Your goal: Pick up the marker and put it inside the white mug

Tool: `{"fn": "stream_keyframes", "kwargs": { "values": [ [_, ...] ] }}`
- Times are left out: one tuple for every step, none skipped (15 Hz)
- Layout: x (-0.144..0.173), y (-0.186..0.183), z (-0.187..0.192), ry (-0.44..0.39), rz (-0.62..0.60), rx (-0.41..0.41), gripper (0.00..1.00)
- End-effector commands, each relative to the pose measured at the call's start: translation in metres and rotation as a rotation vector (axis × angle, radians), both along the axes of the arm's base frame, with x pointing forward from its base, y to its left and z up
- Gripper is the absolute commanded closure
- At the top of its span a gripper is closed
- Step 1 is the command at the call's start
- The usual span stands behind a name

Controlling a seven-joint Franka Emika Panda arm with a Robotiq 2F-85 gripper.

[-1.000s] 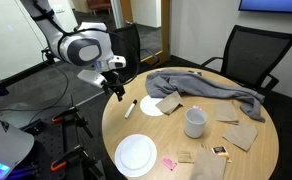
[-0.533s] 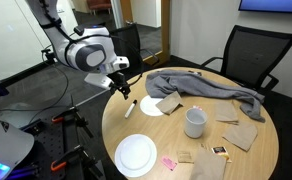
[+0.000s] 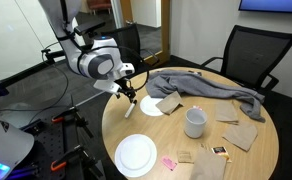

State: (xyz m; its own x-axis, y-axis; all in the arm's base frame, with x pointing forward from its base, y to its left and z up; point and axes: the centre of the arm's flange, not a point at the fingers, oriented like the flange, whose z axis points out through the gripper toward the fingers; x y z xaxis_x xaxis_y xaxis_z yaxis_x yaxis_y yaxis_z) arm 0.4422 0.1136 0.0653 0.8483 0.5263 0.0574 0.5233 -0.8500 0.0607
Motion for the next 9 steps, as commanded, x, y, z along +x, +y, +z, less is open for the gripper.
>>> {"fn": "stream_keyframes", "kwargs": {
  "values": [
    [0.016, 0.002, -0.021, -0.002, 0.051, -0.021, 0.0],
    [0.019, 0.002, -0.025, 0.004, 0.069, -0.021, 0.0],
    [0.021, 0.003, -0.029, 0.009, 0.083, -0.022, 0.0],
    [0.024, 0.003, -0.034, 0.016, 0.101, -0.021, 0.0],
    [0.025, 0.003, -0.038, 0.021, 0.114, -0.022, 0.0],
    [0.027, 0.003, -0.042, 0.026, 0.124, -0.022, 0.0],
    [0.029, 0.003, -0.046, 0.031, 0.132, -0.024, 0.0],
    [0.031, 0.003, -0.049, 0.034, 0.142, -0.026, 0.0],
    [0.032, 0.003, -0.052, 0.04, 0.145, -0.028, 0.0]
  ]
}}
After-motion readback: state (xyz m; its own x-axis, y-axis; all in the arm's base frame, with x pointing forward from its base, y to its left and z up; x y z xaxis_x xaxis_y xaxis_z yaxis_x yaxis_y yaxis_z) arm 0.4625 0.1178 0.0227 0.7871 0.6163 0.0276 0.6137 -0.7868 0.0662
